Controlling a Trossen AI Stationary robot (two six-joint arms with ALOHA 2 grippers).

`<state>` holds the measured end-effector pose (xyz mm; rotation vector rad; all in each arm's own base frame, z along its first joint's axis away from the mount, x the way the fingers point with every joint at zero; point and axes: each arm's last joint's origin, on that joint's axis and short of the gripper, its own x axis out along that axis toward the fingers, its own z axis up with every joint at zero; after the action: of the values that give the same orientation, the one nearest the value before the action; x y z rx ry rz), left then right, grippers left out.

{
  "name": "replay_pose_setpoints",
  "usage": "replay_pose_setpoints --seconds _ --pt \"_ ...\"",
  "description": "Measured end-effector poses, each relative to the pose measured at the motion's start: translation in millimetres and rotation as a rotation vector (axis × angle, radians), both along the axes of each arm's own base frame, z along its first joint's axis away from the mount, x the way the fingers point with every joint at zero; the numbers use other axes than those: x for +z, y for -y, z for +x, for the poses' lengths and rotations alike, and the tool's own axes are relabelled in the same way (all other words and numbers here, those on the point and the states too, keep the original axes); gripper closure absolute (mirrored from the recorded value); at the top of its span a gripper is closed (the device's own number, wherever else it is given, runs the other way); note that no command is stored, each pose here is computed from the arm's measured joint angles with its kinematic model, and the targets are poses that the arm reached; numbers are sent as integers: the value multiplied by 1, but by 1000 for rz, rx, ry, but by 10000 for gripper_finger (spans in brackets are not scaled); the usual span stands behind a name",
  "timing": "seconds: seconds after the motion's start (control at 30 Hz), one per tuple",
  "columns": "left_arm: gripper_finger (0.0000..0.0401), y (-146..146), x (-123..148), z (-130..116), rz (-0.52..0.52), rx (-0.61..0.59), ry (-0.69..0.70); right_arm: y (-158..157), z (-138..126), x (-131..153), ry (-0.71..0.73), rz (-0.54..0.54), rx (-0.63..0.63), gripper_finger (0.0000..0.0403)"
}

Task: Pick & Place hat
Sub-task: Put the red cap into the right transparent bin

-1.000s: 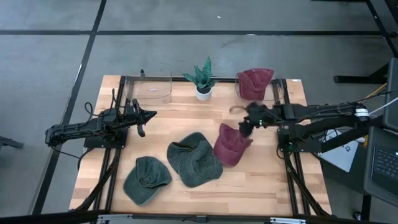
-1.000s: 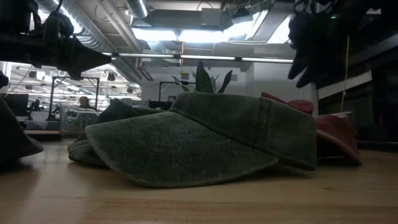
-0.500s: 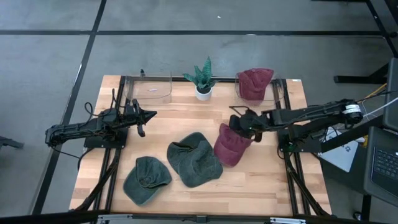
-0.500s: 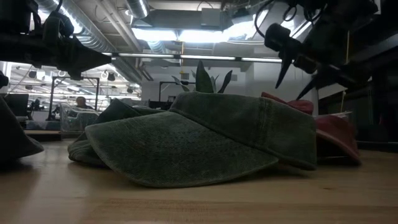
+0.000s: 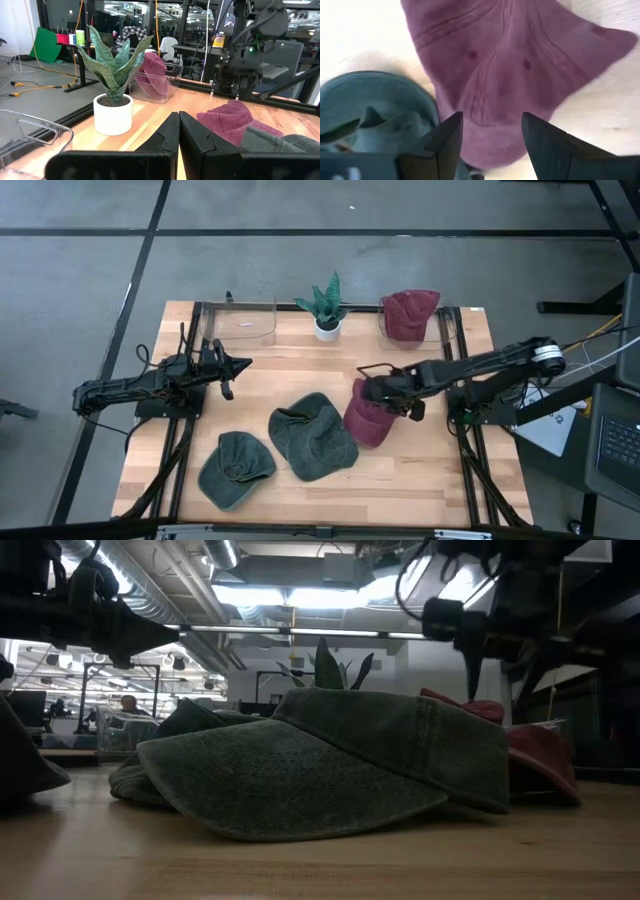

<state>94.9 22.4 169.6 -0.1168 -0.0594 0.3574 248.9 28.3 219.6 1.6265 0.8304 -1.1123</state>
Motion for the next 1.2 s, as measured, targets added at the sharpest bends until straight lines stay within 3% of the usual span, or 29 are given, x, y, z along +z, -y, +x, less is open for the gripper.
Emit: replay_pose_setpoints --seconds 0.17,0.43,0.97,1.2 --pt "397 0 0 0 0 0 0 -1 22 -17 33 -10 -3 202" --pt "397 0 0 0 0 0 0 0 27 -33 -30 -40 -16 202" --pt "397 0 0 0 0 0 0 3 8 -36 -221 -94 -19 202" --pt "397 0 0 0 0 0 1 -10 0 -35 -282 -46 47 202"
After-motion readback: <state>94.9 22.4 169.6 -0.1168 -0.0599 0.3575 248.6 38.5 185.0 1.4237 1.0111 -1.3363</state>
